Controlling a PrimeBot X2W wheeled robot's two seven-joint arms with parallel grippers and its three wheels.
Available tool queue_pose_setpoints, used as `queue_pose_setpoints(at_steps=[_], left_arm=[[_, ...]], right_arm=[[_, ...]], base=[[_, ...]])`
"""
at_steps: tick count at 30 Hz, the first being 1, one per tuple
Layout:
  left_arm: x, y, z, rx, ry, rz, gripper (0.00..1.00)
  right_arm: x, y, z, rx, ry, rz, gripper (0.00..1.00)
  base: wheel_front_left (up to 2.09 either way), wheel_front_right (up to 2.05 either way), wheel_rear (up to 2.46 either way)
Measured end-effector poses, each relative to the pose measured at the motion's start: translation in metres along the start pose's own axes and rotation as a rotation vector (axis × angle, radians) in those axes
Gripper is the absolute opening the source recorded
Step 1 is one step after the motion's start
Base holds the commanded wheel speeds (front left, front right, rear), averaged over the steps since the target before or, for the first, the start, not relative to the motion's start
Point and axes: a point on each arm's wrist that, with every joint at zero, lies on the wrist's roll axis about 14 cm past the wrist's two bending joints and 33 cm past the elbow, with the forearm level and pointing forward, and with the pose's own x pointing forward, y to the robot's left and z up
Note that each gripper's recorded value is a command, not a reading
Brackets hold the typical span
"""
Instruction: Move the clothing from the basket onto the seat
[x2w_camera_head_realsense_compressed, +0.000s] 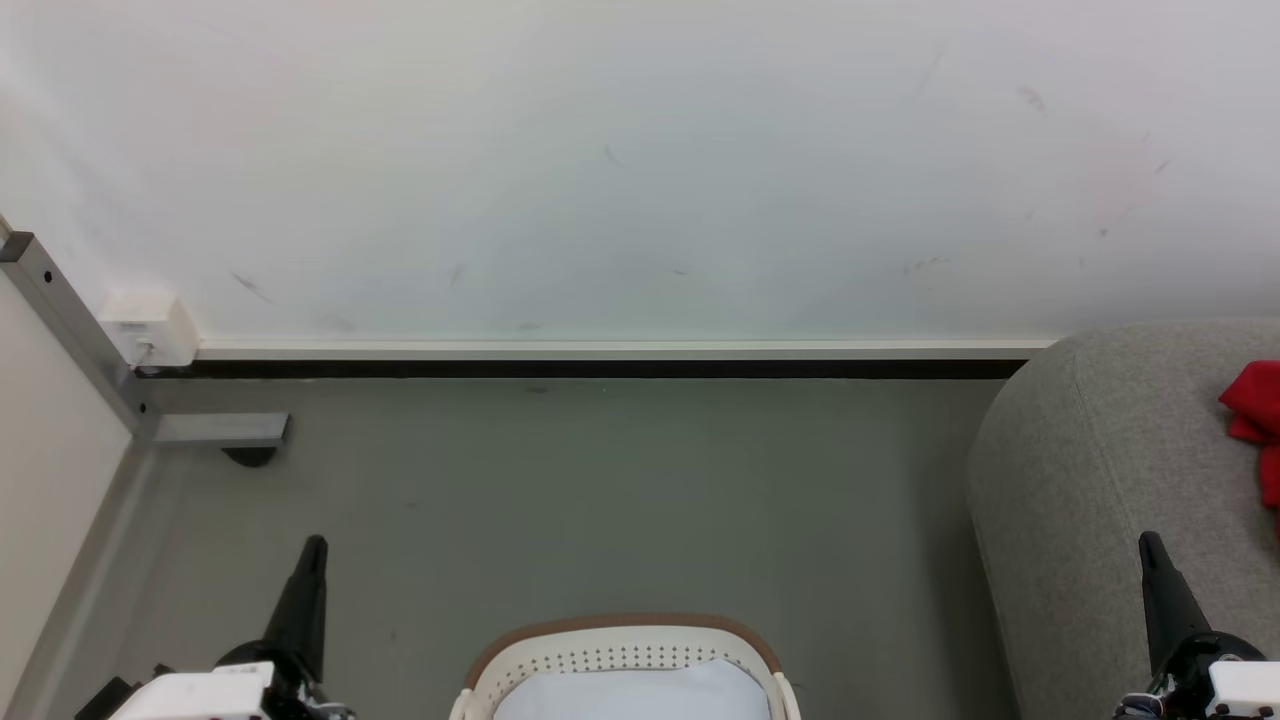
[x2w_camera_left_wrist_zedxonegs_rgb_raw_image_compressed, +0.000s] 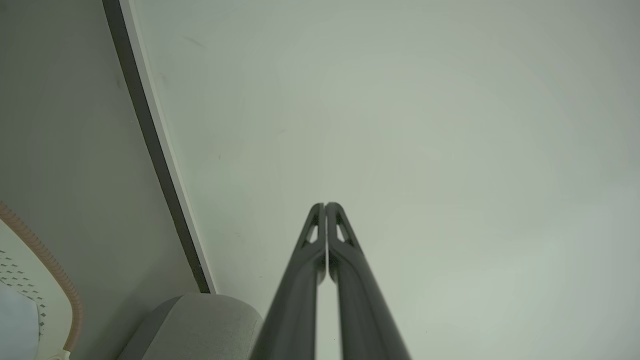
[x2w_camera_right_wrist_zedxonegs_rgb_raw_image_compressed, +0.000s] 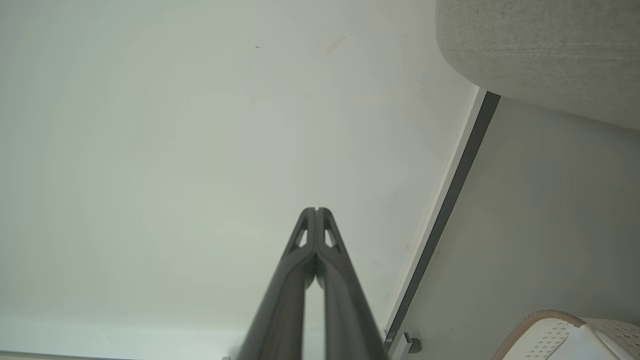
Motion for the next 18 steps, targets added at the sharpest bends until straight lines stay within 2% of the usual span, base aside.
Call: queue_pose_setpoints(at_steps=[18], left_arm=[[0.0000,0.0000,0.0000,0.000,0.000,0.000,0.00]], right_arm=[[0.0000,0.0000,-0.0002,0.000,0.002,0.000,0.00]], base=[[0.00,0.00,0.00]])
